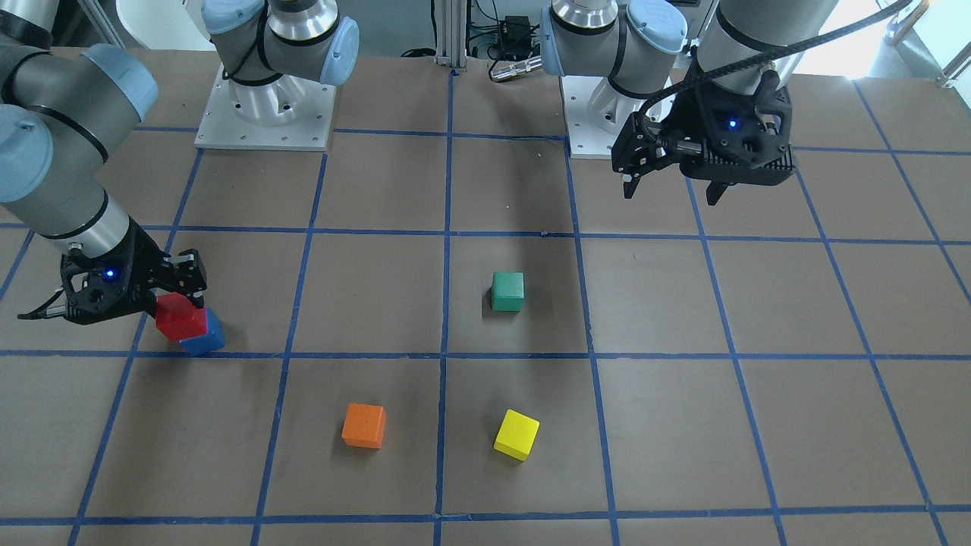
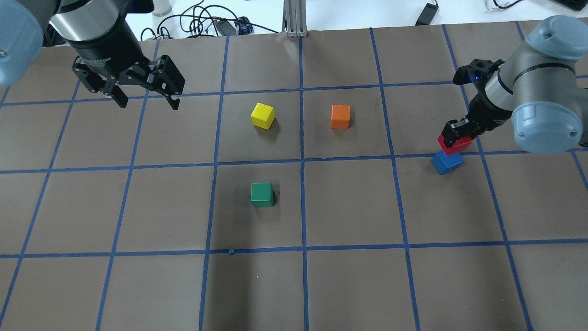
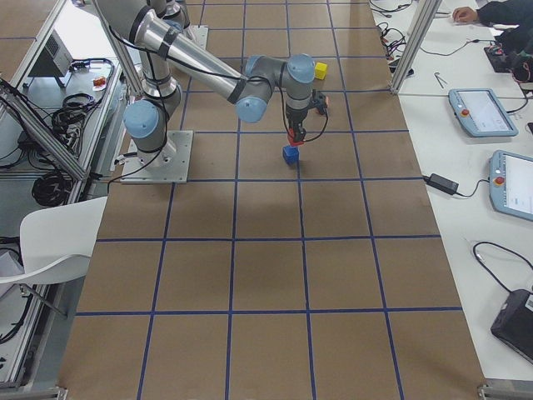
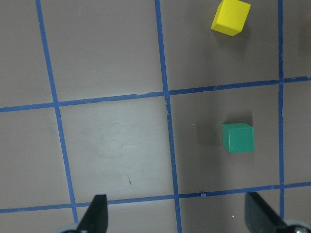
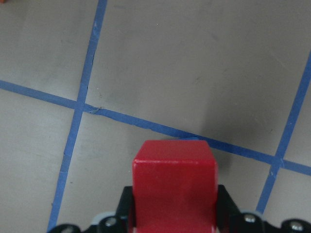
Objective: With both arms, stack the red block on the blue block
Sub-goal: 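Lower the red cube onto the blue cube with the right gripper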
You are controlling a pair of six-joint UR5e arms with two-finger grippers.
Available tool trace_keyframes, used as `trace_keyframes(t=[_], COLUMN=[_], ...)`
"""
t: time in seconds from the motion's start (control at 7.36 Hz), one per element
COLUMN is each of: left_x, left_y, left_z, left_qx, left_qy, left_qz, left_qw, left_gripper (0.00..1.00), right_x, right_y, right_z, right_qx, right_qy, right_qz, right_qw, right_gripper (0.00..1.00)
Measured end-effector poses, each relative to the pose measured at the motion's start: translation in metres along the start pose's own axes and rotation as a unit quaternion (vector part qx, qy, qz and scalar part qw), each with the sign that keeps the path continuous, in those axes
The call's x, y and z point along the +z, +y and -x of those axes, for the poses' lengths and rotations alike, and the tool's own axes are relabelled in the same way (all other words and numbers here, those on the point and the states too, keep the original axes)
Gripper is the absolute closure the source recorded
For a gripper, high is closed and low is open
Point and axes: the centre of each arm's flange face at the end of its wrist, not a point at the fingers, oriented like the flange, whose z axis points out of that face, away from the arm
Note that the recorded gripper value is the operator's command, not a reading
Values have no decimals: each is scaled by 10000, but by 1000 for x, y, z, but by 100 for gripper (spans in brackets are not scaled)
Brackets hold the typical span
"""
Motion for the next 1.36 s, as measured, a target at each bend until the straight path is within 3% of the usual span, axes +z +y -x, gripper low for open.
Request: trace_keyframes(t=[0.27,0.41,0.54,0.95,1.22,1.36], left_x=[0,0,0,0,0,0], left_y=[-1,-1,-2,-2,-2,-1], left_z=[0,0,0,0,0,0], left_qx=[-7,-16,-27,-56,-66,-68], left_qy=[0,-1,-3,0,0,-1], left_qz=[-4,-4,-8,-16,-17,-20], left_qw=[10000,10000,10000,10000,10000,10000], left_gripper=[0,0,0,0,0,0], right_x=[12,14,14,21,26,26], right_y=[2,2,2,7,11,11], right_z=[-8,-10,-10,-8,-6,-6], right_qx=[-1,3,8,14,23,26], right_qy=[-39,-45,-52,-97,-124,-122], right_qz=[56,76,91,162,206,208], right_qw=[10000,10000,9999,9998,9997,9997], right_gripper=[100,89,46,23,2,0])
